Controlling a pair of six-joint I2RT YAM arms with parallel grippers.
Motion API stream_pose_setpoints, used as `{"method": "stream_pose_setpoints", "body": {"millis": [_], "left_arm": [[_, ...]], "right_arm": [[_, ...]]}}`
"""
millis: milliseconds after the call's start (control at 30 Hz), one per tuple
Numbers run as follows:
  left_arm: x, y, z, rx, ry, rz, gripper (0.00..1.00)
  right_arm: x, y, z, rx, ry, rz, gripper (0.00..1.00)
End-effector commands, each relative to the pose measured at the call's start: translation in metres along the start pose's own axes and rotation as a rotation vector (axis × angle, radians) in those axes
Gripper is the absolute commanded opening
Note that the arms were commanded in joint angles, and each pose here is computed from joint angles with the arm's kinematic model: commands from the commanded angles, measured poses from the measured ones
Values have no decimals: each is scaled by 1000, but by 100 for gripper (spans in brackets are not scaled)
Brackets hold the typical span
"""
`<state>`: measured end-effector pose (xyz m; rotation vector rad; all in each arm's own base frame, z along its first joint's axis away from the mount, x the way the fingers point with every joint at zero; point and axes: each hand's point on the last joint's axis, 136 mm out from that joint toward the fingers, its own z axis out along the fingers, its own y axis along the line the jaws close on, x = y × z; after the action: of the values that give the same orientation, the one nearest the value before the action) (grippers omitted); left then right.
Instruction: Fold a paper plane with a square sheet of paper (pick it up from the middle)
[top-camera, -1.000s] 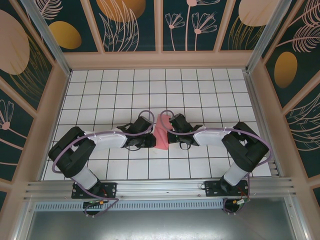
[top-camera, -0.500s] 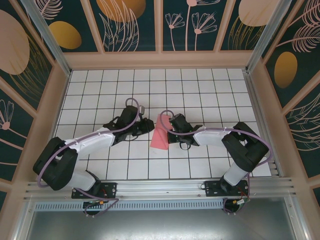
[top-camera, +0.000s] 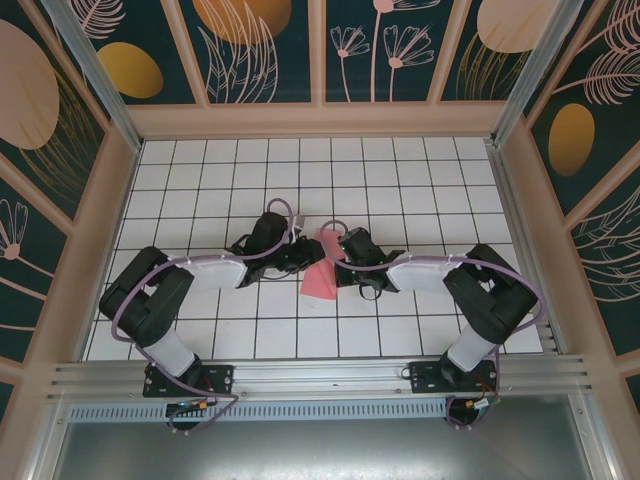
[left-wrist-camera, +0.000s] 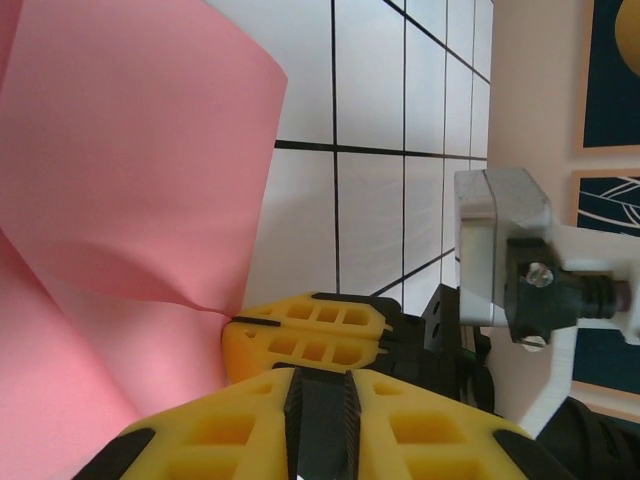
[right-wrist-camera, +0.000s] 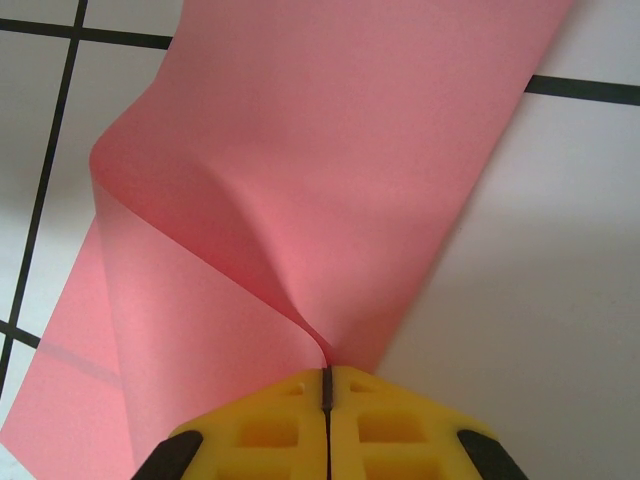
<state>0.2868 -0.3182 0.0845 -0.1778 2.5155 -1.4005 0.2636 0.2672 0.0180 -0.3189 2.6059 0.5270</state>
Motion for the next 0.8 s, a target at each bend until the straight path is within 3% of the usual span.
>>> {"method": "stream_pose_setpoints", "body": {"millis": [0, 333, 767], "left_arm": [[3, 2, 7, 23, 25, -2, 22], [5, 24, 23, -35, 51, -15, 22], [21, 82, 24, -212, 66, -57, 21]], "right_arm": [[17, -8, 5, 23, 44, -1, 8], [18, -8, 6, 25, 48, -2, 8], [14, -7, 6, 23, 44, -3, 9]]}}
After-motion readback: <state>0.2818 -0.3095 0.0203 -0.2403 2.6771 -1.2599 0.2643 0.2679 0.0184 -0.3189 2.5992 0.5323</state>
